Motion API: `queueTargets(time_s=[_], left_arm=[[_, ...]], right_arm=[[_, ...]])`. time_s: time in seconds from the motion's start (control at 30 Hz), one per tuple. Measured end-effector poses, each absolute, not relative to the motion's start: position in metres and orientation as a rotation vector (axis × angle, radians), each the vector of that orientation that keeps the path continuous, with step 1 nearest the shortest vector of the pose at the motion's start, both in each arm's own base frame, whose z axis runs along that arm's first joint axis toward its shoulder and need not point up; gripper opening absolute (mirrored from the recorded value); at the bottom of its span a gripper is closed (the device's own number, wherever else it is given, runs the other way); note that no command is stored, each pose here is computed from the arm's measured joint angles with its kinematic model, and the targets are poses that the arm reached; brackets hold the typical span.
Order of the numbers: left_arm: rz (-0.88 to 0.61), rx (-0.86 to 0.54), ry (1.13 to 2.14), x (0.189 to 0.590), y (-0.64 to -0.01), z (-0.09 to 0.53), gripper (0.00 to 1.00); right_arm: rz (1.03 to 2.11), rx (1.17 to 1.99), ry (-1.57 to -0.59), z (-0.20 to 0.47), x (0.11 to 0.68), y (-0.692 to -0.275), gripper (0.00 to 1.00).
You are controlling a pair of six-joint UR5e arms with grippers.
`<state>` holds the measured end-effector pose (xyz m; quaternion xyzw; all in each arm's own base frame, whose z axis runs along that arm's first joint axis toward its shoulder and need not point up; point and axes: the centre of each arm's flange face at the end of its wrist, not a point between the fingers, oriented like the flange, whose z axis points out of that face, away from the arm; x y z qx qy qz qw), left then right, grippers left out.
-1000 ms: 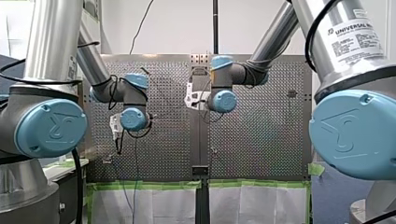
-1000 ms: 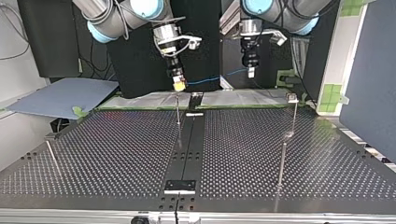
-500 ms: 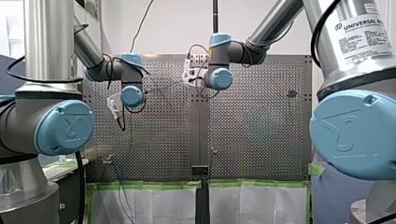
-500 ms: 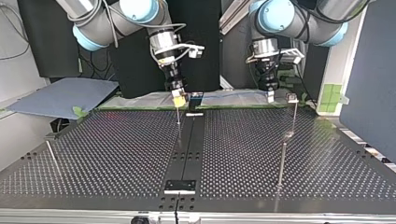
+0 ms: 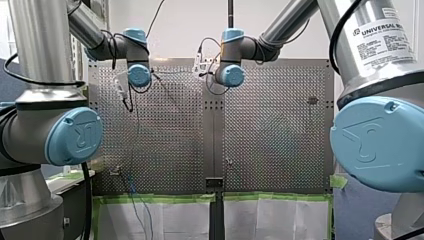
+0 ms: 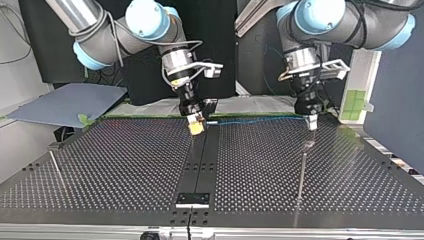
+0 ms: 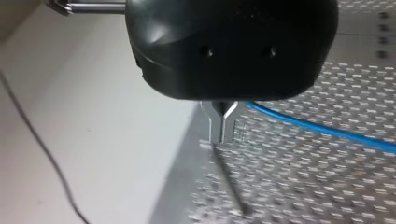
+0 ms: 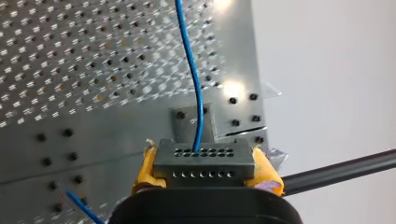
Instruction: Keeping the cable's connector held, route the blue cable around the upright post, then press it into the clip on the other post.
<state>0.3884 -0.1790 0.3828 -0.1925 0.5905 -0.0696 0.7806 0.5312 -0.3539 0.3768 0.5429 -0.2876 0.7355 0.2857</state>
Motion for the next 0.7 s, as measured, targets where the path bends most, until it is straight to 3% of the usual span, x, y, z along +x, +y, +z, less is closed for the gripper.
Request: queueTargets(time_s=[0.2, 0.7], left_arm=[[-0.158, -0.417, 1.228, 0.384, -0.173, 0.425, 0.00], [-0.100, -0.416, 1.258, 0.410, -0.160, 0.464, 0.00]], right_arm=[[2.000, 1.428, -0.742, 0.404, 0.538, -0.360, 0.00], [2.087, 1.342, -0.688, 0.468, 0.548, -0.380, 0.00]])
